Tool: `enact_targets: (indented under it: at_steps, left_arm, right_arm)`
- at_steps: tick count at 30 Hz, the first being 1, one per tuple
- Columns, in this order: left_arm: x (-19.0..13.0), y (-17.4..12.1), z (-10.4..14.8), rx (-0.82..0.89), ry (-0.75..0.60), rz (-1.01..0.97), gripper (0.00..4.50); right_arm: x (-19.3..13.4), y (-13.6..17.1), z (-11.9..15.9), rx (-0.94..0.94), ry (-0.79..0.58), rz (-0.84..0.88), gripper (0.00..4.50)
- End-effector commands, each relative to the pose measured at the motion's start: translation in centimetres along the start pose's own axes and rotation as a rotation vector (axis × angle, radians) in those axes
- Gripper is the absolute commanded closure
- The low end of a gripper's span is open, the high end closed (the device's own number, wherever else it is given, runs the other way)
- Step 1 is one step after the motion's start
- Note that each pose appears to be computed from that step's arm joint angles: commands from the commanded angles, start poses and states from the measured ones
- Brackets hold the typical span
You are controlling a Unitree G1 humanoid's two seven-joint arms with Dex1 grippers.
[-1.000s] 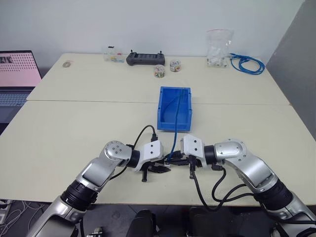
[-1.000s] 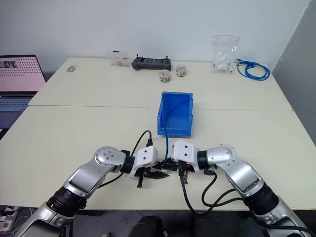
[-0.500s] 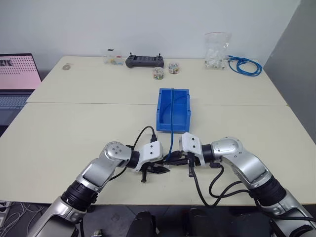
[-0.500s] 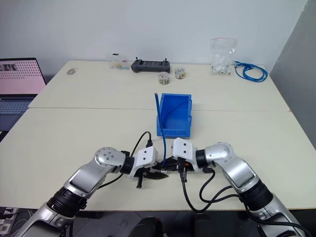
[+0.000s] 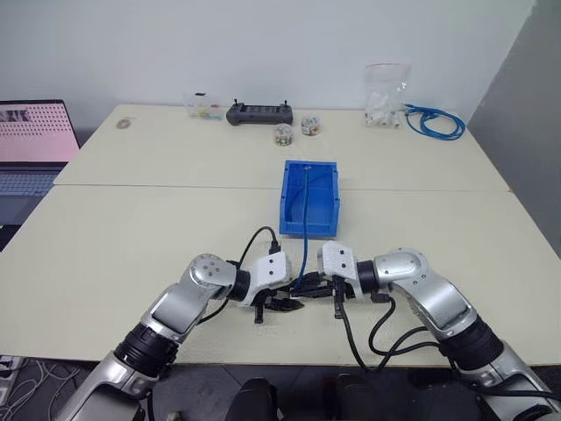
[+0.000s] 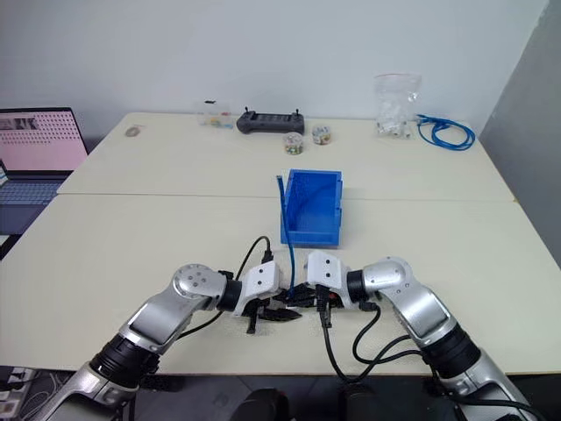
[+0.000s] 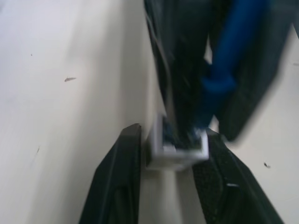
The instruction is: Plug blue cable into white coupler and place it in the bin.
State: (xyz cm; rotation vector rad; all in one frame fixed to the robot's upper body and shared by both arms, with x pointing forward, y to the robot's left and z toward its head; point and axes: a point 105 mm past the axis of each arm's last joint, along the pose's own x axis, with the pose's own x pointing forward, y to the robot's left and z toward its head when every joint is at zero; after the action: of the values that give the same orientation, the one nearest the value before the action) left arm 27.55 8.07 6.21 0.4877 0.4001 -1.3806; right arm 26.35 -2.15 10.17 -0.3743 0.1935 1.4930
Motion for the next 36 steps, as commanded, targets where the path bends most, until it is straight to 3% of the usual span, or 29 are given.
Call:
enact_targets:
  at_steps: [1, 8, 11, 17, 22, 24, 25, 30, 32, 36]
  left_arm:
    - [-2.2, 1.2, 0.5, -0.002, -0.03, 0.11, 2.01]
    - [-8.2, 2.5, 1.7, -0.024, -0.064, 0.353, 0.6]
    - [-10.1, 2.6, 2.9, -0.031, -0.076, 0.427, 0.06]
    - [-10.7, 3.5, 4.5, -0.034, -0.088, 0.483, 0.0]
    - [-10.7, 4.8, 6.1, 0.008, -0.117, 0.514, 0.0]
    - [-10.5, 5.0, 6.5, 0.025, -0.121, 0.512, 0.0]
    - [-10.5, 5.1, 6.6, 0.029, -0.12, 0.509, 0.0]
    - [-10.5, 5.3, 6.6, 0.03, -0.12, 0.507, 0.0]
    - [-10.5, 5.4, 6.6, 0.026, -0.123, 0.51, 0.0]
    - [-10.9, 5.9, 6.2, 0.0, -0.12, 0.529, 0.0]
  right_arm:
    - [-0.6, -0.4, 1.3, 0.066, -0.075, -0.054, 4.44]
    - [-3.4, -2.1, 4.8, 0.108, -0.214, -0.2, 4.45]
    - [-5.6, -5.1, 7.8, 0.135, -0.343, -0.321, 4.45]
    - [-7.1, -12.7, 10.5, 0.183, -0.429, -0.545, 4.45]
    - [-6.3, -18.2, 9.6, 0.268, -0.284, -0.646, 4.45]
    - [-6.2, -19.2, 9.4, 0.266, -0.206, -0.636, 3.75]
    - [-6.5, -19.4, 9.4, 0.251, -0.174, -0.626, 3.72]
    - [-9.5, -19.6, 9.5, 0.181, -0.084, -0.59, 2.44]
    - [-10.7, -19.4, 9.1, 0.163, -0.054, -0.579, 2.13]
    - [-13.5, -17.9, 6.0, 0.108, 0.088, -0.549, 1.04]
